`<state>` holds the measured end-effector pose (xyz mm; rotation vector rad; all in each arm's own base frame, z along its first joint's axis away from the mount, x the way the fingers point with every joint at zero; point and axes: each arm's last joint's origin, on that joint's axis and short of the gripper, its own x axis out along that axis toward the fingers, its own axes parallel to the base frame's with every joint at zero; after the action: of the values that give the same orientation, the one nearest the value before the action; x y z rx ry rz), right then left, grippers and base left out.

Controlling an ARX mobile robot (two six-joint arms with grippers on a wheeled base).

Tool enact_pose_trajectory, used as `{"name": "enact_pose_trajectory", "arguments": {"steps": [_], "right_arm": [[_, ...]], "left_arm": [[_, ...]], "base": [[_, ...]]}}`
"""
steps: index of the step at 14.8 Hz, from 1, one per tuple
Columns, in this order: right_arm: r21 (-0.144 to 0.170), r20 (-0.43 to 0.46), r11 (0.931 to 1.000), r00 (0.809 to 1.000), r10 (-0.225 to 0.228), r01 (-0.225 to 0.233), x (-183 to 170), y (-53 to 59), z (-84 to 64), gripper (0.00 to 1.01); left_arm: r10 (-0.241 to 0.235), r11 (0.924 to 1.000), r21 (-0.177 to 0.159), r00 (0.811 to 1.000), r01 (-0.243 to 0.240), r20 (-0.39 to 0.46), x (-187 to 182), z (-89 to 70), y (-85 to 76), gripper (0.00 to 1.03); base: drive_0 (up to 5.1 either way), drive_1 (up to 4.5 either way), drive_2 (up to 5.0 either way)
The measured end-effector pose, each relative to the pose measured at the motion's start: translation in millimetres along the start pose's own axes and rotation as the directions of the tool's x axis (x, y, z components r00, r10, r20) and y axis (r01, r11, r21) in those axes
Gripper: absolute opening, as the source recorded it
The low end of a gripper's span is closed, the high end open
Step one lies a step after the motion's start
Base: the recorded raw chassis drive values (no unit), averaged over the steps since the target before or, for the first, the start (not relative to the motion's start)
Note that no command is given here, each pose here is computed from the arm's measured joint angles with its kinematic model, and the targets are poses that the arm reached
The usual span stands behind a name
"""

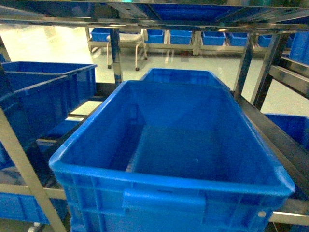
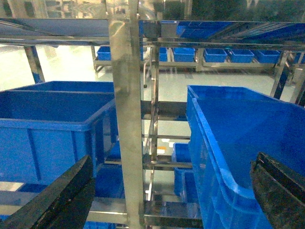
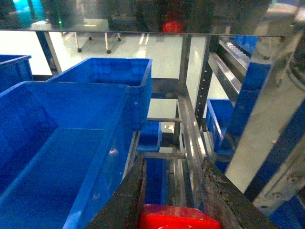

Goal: Pick red block from blue box to shelf

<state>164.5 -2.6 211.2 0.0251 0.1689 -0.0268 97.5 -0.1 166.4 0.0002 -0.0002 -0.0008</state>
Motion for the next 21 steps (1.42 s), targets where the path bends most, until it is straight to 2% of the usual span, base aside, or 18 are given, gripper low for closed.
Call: {"name": "enact_pose_trajectory", "arguments": {"steps": [14, 21], "right_arm": [[0.000, 0.001, 1.0000, 1.000, -0.001, 0.001, 0.0, -0.1, 0.1, 0.27], [0.000, -0.003, 1.0000, 1.000, 0.000, 0.000, 0.1, 0.0, -0.3, 0.27]], "left_arm": [[0.000, 1.0000, 0.000, 1.000, 0.000, 0.000, 0.0, 0.0, 0.0, 0.98], [0.000, 1.0000, 0.000, 1.000, 0.000, 0.000, 0.0, 0.0, 0.1, 0.98]], "base": [[-1.8, 2.53, -6.1], [-4.9, 2.56, 2.6]]}}
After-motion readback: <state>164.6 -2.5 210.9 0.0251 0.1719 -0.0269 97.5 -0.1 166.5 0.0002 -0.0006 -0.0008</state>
